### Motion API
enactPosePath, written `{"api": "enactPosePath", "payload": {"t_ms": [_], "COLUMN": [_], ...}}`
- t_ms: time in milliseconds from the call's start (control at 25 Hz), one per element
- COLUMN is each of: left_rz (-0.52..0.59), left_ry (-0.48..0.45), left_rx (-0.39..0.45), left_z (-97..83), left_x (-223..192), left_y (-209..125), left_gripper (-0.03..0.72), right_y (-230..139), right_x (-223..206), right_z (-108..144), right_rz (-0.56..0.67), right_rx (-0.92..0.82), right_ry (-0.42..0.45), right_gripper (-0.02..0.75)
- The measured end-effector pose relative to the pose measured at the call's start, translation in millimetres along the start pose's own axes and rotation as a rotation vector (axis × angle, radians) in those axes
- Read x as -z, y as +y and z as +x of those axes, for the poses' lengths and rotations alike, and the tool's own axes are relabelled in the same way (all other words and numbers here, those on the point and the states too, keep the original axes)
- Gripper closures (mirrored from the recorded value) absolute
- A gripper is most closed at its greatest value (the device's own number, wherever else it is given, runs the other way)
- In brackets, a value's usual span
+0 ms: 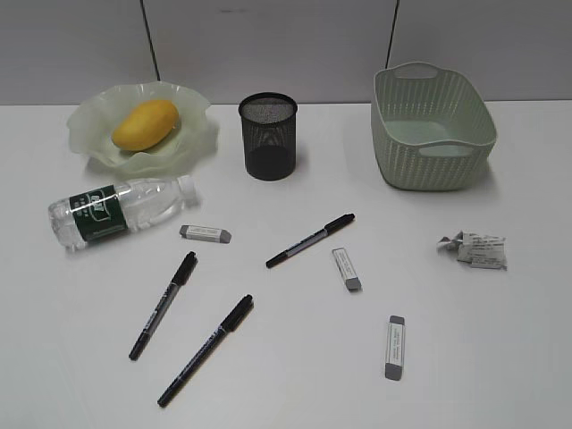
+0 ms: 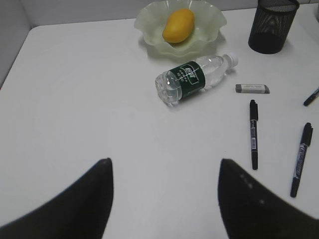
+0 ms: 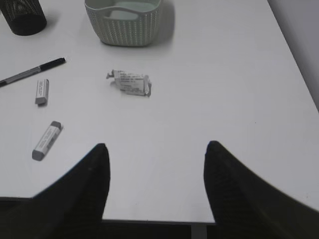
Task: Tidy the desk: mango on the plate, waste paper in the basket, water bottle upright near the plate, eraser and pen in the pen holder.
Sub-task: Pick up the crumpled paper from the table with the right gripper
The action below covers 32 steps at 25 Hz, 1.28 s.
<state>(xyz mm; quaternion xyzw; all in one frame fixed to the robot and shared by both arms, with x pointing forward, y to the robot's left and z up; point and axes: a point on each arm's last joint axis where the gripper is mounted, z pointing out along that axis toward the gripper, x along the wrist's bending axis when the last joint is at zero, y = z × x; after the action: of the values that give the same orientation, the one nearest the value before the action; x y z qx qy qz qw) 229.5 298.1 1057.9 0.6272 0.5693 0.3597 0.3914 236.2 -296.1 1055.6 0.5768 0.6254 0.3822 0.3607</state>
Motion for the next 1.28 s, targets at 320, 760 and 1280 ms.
{"api": "enactPosePath", "payload": {"t_ms": [320,760,1280], "left_rz": [0.0,-0.001,-0.001], "left_ry": [0.0,-0.001,-0.001], "left_rx": [0.0,0.0,0.0], "left_z": [0.0,0.0,0.0], "left_x": [0,0,0], "left_y": [0,0,0], "left_gripper": [0.19,0.19,0.19], "right_y": [45,107,104], "right_x": [-53,-136,-249], "right_z": [0,-3,-2], "right_rz": [0.448,0.691,0.816], "right_rx": [-0.067,-0.116,-0.259], "right_ry": [0.024,0.02,0.014], "right_gripper": [0.26,0.258,0.12]}}
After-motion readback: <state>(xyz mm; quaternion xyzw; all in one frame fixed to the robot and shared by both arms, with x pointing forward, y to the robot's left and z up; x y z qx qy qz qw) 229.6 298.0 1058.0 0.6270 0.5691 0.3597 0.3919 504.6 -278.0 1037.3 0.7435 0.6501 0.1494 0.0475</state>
